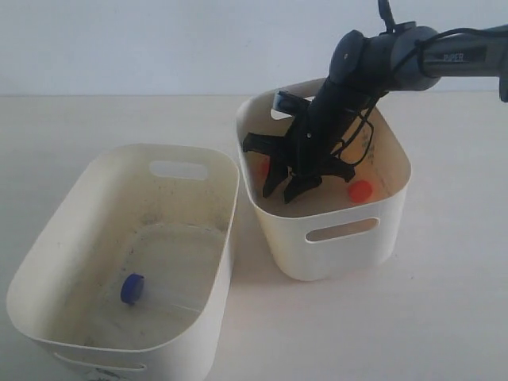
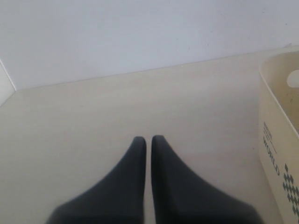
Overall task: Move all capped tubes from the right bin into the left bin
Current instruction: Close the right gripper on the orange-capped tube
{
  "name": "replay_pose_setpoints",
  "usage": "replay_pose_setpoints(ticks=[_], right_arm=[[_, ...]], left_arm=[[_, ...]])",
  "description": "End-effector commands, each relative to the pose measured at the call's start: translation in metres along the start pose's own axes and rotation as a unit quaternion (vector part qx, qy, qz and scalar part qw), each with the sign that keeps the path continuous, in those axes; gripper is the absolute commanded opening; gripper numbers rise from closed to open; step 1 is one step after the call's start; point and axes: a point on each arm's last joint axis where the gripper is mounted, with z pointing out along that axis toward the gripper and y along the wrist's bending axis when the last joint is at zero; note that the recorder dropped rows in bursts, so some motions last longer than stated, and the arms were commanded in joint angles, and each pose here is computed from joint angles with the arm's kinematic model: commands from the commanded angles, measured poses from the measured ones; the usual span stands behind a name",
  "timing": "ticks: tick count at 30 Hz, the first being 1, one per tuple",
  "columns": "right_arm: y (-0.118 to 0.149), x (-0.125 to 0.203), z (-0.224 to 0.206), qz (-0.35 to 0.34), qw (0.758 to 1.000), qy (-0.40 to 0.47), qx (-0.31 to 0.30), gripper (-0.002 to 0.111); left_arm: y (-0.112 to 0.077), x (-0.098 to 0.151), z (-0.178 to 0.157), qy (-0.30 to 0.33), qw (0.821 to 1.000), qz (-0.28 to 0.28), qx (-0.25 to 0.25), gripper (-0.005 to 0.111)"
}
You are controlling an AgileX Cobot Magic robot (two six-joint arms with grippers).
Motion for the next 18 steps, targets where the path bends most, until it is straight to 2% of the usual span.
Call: replay_pose_setpoints(ticks=[1, 18], right_arm=[[-0.023, 0.007, 0.023, -0.029, 0.997, 0.038, 0.067, 0.000], [0.023, 0.010, -0.090, -0.081, 0.992, -0.087, 0.037, 0.000]], left_arm=[[0.000, -0.002, -0.001, -0.007, 1.000, -0.007, -0.001, 0.004], [0.000, -0.002, -0.001, -0.007, 1.000, -0.007, -0.001, 0.004]])
